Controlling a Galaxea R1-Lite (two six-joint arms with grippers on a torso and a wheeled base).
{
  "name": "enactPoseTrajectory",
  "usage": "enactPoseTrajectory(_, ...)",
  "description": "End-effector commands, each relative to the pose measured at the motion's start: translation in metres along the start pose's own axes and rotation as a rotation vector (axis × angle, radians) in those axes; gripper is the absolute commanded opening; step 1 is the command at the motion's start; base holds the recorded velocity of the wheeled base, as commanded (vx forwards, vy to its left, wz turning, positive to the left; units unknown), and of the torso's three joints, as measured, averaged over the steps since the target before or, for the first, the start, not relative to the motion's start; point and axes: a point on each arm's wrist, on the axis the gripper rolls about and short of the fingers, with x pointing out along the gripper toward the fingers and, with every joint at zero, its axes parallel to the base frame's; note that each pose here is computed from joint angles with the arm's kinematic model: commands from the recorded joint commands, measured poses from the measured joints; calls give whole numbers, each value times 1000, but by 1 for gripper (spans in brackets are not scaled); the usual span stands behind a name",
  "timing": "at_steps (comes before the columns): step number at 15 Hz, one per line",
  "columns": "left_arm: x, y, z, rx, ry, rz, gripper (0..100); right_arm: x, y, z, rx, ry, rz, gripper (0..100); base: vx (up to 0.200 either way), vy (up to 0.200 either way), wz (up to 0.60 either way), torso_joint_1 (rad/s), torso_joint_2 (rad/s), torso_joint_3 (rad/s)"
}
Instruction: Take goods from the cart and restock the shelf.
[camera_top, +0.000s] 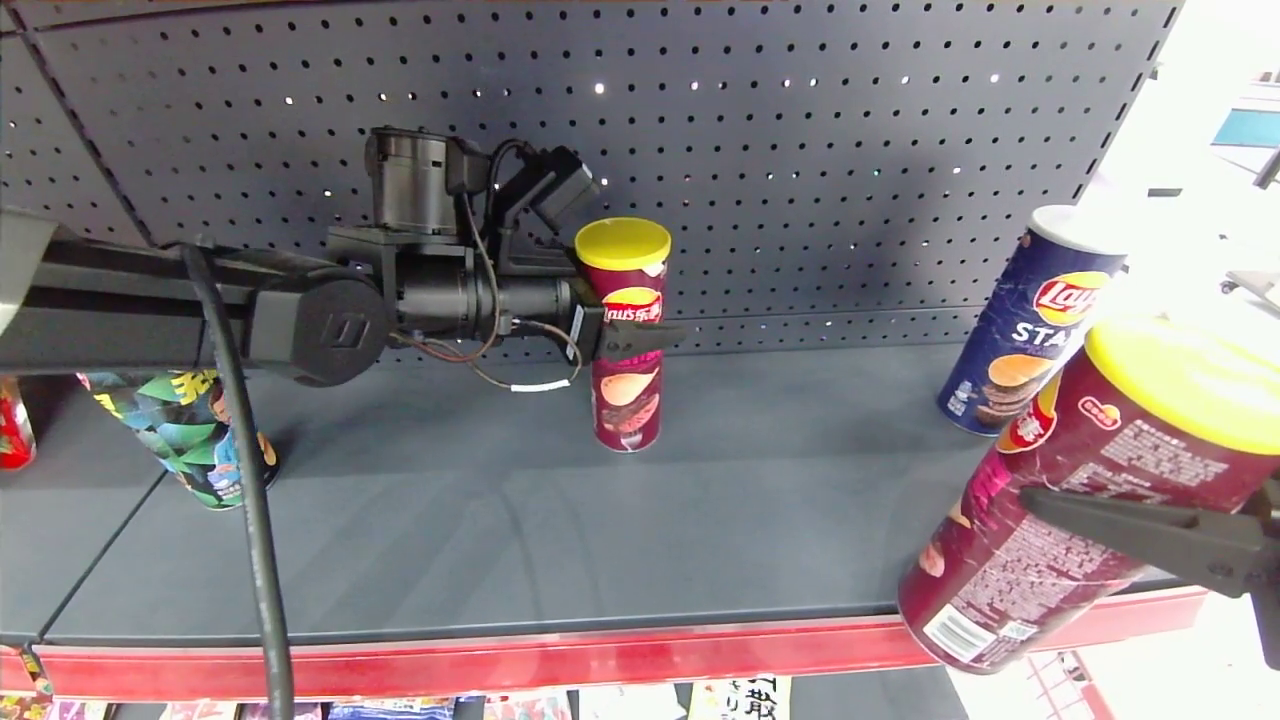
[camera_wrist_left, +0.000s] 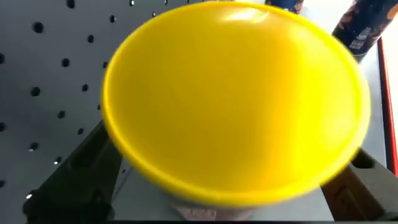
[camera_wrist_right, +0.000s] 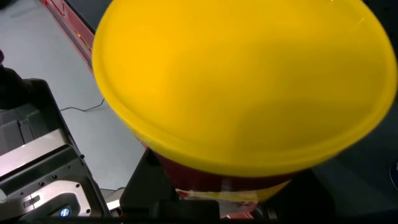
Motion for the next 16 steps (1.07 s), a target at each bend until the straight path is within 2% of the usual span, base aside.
enactPoseTrajectory(1,8,1,-8,-11,12,-8,100,1,0,0,1,2,3,0,0,0,0,0,0,0)
enactPoseTrajectory(4,21,7,-14,-14,-32,2,100,1,0,1,-1,-1,2,0,0,0,0,0,0,0)
enactPoseTrajectory(5,28,8,-17,1,-62,4,0,1,-1,1,0,-1,1,0,0,0,0,0,0,0)
enactPoseTrajectory(9,32,1,-15,-53,-74,-14,0,1,-1,1,2,0,1,0,0,0,0,0,0,0)
enactPoseTrajectory(12,22,-2,-11,-48,-85,-8,0,1,-1,1,1,-1,1,0,0,0,0,0,0,0)
enactPoseTrajectory(14,3,-14,-9,-74,-84,-14,0,3,-2,3,1,-1,2,0,0,0,0,0,0,0)
enactPoseTrajectory(16,-24,-33,1,-125,-97,-53,0,5,-3,5,0,-3,3,0,0,0,0,0,0,0)
